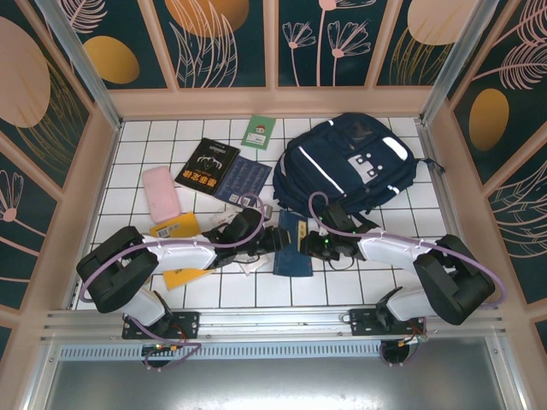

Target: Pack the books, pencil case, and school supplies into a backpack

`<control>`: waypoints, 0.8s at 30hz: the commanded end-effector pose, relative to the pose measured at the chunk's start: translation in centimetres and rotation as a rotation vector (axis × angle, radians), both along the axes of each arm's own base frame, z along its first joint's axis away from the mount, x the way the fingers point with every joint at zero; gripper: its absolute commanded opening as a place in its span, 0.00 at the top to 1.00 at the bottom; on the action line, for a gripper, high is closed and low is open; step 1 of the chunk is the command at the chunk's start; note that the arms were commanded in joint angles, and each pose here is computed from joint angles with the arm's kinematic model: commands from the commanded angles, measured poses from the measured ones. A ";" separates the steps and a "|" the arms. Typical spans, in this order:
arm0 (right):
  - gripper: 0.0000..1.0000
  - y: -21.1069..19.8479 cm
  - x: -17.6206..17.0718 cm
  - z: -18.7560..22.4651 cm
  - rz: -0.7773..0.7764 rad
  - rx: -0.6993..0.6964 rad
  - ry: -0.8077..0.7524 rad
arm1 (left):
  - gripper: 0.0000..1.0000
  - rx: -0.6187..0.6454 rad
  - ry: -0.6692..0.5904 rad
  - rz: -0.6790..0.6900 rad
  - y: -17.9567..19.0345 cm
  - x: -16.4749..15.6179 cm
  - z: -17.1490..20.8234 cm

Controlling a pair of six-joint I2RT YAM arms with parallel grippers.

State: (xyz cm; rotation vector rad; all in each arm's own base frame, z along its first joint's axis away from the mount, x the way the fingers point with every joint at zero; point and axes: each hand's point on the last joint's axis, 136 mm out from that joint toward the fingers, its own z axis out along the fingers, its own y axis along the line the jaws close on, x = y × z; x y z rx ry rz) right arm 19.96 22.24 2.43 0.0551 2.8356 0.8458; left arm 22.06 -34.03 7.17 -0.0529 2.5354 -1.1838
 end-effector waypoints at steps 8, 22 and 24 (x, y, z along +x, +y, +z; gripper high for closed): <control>0.66 0.4 2.0 3.6 0.022 -0.045 -0.106 | 1.00 0.142 -0.060 0.041 2.4 0.3 1.5; 0.56 -1.0 14.0 11.5 0.050 -0.439 -0.495 | 1.00 0.048 -0.172 0.214 7.9 2.2 9.2; 0.56 -0.3 15.8 11.3 0.074 -0.462 -0.511 | 1.00 0.041 -0.188 0.230 8.5 2.7 10.2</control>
